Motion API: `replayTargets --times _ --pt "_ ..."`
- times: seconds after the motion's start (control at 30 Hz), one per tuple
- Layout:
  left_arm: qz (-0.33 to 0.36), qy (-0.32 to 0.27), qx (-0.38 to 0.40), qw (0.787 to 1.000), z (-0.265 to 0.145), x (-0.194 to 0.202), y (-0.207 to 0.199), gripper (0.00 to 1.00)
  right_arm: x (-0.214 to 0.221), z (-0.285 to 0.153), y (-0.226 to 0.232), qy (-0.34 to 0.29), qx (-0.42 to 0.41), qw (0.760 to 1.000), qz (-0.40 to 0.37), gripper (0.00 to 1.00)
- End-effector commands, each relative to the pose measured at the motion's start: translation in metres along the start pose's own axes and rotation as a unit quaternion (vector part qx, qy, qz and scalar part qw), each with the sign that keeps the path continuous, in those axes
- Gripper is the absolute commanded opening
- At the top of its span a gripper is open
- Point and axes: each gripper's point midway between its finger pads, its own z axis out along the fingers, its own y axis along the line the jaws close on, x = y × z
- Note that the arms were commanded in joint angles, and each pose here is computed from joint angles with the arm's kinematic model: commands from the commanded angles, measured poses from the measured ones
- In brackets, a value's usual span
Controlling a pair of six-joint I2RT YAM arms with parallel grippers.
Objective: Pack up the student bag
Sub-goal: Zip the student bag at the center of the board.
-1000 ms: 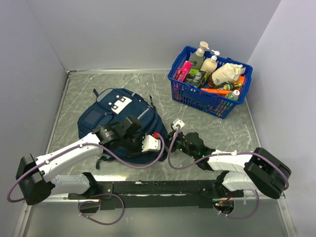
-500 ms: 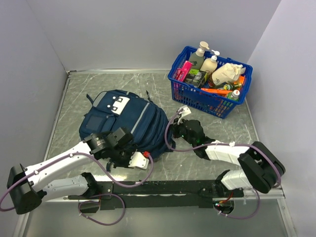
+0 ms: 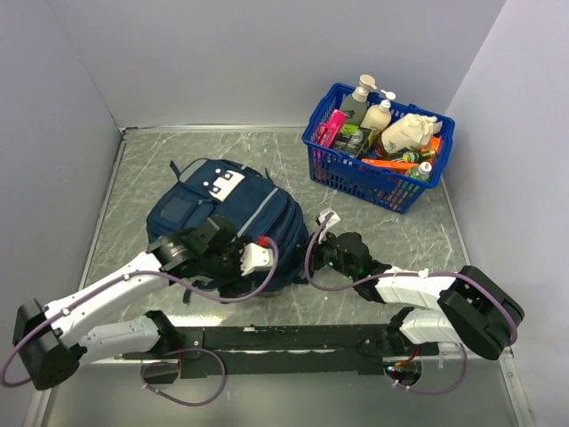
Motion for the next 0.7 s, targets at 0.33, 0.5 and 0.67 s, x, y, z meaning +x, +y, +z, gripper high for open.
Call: replayTargets --times 0.33,0.5,0.67 --pt "0.033 -0.118 -0.13 0.984 0.015 -0.118 0.043 0.88 -0.003 -0.005 0.023 -0.012 -0.048 0.999 0.018 0.0" --pt "0.031 -0.082 -0.196 0.977 0.04 -0.1 0.068 0.86 -0.008 -0.006 0.029 -0.016 -0.062 0.998 0.019 0.0" --pt "0.028 -0.073 -0.248 0.966 0.045 -0.094 0.085 0.81 -0.015 -0.012 0.037 -0.028 -0.081 0.996 0.023 0.0"
